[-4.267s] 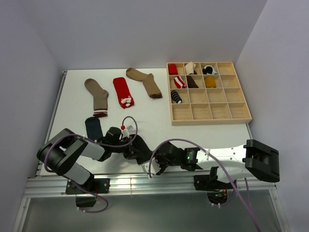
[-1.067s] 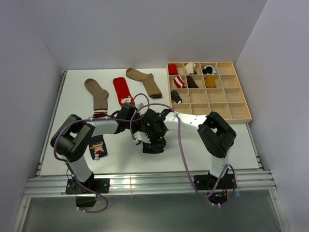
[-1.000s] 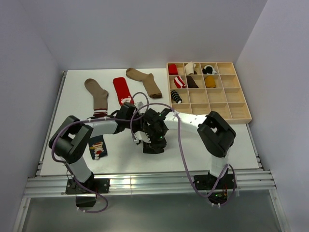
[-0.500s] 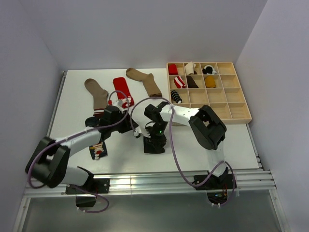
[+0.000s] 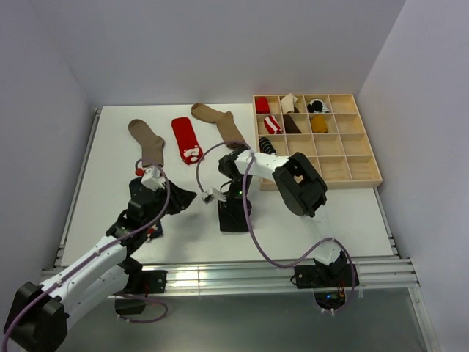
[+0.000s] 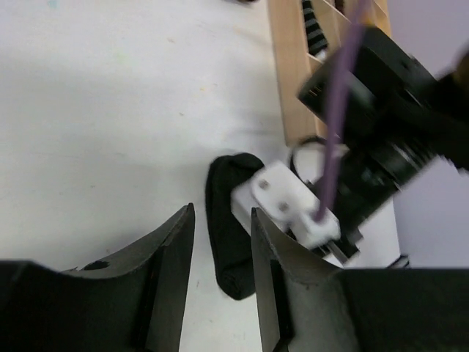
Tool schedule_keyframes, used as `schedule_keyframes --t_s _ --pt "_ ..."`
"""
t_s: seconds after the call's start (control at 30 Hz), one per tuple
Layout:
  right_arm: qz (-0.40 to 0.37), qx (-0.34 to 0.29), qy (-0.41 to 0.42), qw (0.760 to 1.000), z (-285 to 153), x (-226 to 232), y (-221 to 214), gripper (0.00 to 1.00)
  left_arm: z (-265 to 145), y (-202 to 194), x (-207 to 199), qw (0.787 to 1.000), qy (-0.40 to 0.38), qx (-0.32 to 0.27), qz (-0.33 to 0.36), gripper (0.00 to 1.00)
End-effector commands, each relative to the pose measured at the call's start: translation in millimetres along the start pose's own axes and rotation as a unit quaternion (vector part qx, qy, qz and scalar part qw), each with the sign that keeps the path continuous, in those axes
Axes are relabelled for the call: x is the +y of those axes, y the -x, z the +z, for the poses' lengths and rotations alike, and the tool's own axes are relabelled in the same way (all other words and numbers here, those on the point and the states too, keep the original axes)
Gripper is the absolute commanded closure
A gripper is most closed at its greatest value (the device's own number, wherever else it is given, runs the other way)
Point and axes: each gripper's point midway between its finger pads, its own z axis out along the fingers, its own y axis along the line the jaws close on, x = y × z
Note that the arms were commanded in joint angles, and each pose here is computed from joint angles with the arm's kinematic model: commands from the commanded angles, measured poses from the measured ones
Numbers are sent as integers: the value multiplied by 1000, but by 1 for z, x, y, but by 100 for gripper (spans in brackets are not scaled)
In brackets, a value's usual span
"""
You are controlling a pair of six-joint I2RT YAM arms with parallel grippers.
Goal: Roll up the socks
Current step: Roll the sock at the center of the board.
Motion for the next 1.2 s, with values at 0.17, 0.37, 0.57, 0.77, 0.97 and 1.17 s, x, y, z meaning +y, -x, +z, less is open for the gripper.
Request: schedule_keyframes --t_s 0.17,0.37,0.57,0.77,0.97,1.17 --pt "43 33 29 998 2 -13 -9 82 0 -52 -68 979 -109 30 172 59" --pt "60 34 32 997 2 -20 -7 82 14 -97 -84 958 -133 95 236 56" --pt "70 31 30 997 1 -25 -7 82 31 -119 -92 939 -145 135 282 52" --pt "79 29 37 996 1 -26 -9 82 43 -139 -84 924 -143 175 309 50" --pt "83 28 38 995 1 -29 -11 82 47 -155 -69 921 -133 199 308 50" --pt "89 27 40 995 2 -30 -12 81 47 -167 -61 921 -135 216 296 50"
